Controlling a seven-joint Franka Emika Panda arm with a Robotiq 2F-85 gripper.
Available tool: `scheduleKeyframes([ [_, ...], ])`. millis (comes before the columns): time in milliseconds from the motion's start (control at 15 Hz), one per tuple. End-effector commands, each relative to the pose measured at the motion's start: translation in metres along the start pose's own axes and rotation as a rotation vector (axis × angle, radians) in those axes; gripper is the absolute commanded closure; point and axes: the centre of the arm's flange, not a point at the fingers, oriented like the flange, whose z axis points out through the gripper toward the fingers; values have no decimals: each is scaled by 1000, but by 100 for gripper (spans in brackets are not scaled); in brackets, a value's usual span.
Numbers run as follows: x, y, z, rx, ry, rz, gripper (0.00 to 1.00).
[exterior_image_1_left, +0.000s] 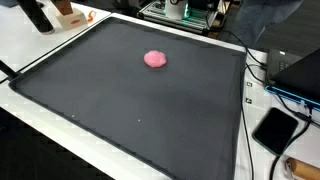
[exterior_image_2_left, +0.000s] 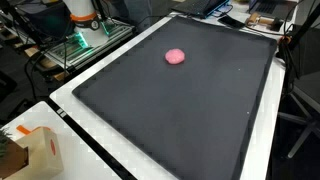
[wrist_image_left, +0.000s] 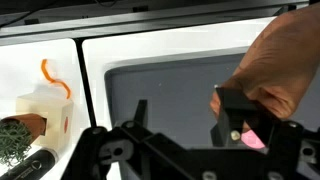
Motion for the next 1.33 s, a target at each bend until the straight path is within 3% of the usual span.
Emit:
scheduleKeyframes([
  [0,0,0,0,0,0,0,25],
  [133,1,0,-2,-5,0,-2,34],
  [667,0,-3,-8,-18,9,-3,98],
  [800,1,-3,-9,-22,12,-4,100],
  [867,2,-2,-9,-24,14,-8,97],
  [933,1,-3,-6,-9,13,-7,88],
  [1267,1,-2,-9,-14,17,-7,88],
])
